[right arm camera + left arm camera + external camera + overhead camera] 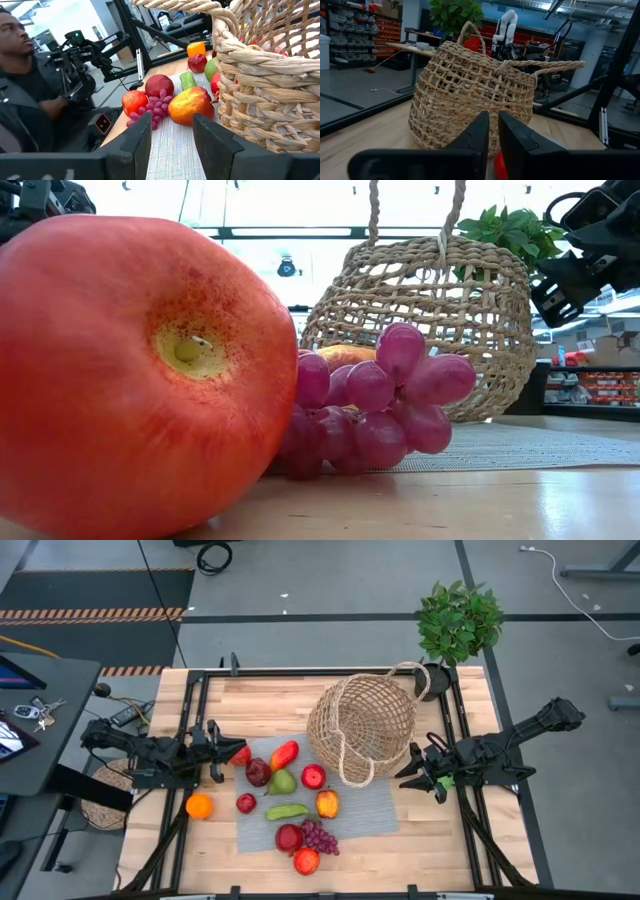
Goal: Build produce basket
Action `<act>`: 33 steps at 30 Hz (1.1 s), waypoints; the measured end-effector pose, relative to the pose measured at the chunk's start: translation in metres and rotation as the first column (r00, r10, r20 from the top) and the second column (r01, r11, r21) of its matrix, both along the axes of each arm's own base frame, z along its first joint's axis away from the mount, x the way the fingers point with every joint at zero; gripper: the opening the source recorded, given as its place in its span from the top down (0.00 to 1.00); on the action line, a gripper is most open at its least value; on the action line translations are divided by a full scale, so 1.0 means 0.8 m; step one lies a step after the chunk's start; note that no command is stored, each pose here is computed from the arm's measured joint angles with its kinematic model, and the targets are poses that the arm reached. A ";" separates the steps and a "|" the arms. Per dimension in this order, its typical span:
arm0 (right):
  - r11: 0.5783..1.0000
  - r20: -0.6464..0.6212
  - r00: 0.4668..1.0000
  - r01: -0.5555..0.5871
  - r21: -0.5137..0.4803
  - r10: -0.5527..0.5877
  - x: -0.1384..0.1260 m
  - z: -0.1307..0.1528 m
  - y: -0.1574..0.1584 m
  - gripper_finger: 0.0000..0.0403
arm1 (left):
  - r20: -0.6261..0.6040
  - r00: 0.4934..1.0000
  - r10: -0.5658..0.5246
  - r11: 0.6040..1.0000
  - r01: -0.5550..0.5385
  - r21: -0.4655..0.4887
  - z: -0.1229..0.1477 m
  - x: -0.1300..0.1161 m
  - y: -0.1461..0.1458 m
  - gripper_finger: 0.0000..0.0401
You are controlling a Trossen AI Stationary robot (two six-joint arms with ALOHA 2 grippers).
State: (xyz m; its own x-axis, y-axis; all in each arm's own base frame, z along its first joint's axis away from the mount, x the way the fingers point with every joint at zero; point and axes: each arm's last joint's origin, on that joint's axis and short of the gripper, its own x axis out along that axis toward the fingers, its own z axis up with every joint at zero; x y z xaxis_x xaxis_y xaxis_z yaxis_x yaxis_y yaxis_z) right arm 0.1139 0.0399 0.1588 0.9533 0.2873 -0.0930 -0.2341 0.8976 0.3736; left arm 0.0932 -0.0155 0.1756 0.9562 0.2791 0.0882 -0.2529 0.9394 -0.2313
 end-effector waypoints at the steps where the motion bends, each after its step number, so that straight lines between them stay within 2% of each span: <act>1: 1.000 0.000 1.000 0.000 0.000 0.000 0.000 0.000 0.000 0.63 | 0.001 1.000 0.000 1.000 0.000 0.000 0.000 0.000 0.000 0.88; 4: 1.000 0.000 1.000 0.002 0.000 -0.002 0.000 0.000 0.000 0.63 | 0.000 1.000 0.000 1.000 0.000 0.000 0.000 0.000 0.000 0.88; 9: 0.996 0.005 0.996 0.094 -0.007 -0.094 0.001 0.000 -0.004 0.63 | 0.000 1.000 0.000 1.000 0.000 0.000 0.000 0.000 0.000 0.88; 14: 0.994 0.025 0.993 0.113 -0.008 -0.113 0.001 0.003 -0.004 0.63 | 0.000 1.000 0.000 1.000 0.000 0.000 0.000 0.000 0.000 0.88; 16: 0.987 0.071 0.987 0.145 -0.062 -0.141 0.002 0.006 -0.005 0.63 | 0.000 1.000 0.000 1.000 0.000 0.000 0.000 0.000 0.000 0.88; 19: 0.971 0.181 0.959 0.233 -0.053 -0.220 0.003 0.019 -0.008 0.63 | 0.000 1.000 0.000 1.000 0.000 0.000 0.000 0.000 0.000 0.88; 21: 0.965 0.255 0.933 0.260 0.013 -0.255 0.003 0.031 -0.009 0.63 | 0.000 1.000 0.000 1.000 0.000 0.000 0.000 0.000 0.000 0.88; 23: 0.962 0.313 0.910 0.252 0.103 -0.272 0.002 0.041 -0.010 0.63 | 0.000 1.000 0.000 1.000 0.000 0.000 0.000 0.000 0.000 0.88; 25: 0.959 0.363 0.889 0.242 0.149 -0.281 0.000 0.049 -0.010 0.63 | 0.000 1.000 0.000 1.000 0.000 0.000 0.000 0.000 0.000 0.88; 29: 0.945 0.428 0.844 0.308 0.107 -0.323 -0.001 0.056 -0.012 0.63 | 0.000 1.000 0.000 1.000 0.000 0.000 0.000 0.000 0.000 0.88; 33: 0.909 0.427 0.807 0.406 0.100 -0.407 -0.002 0.057 -0.016 0.63 | 0.000 1.000 0.000 1.000 0.000 0.000 0.000 0.000 0.000 0.88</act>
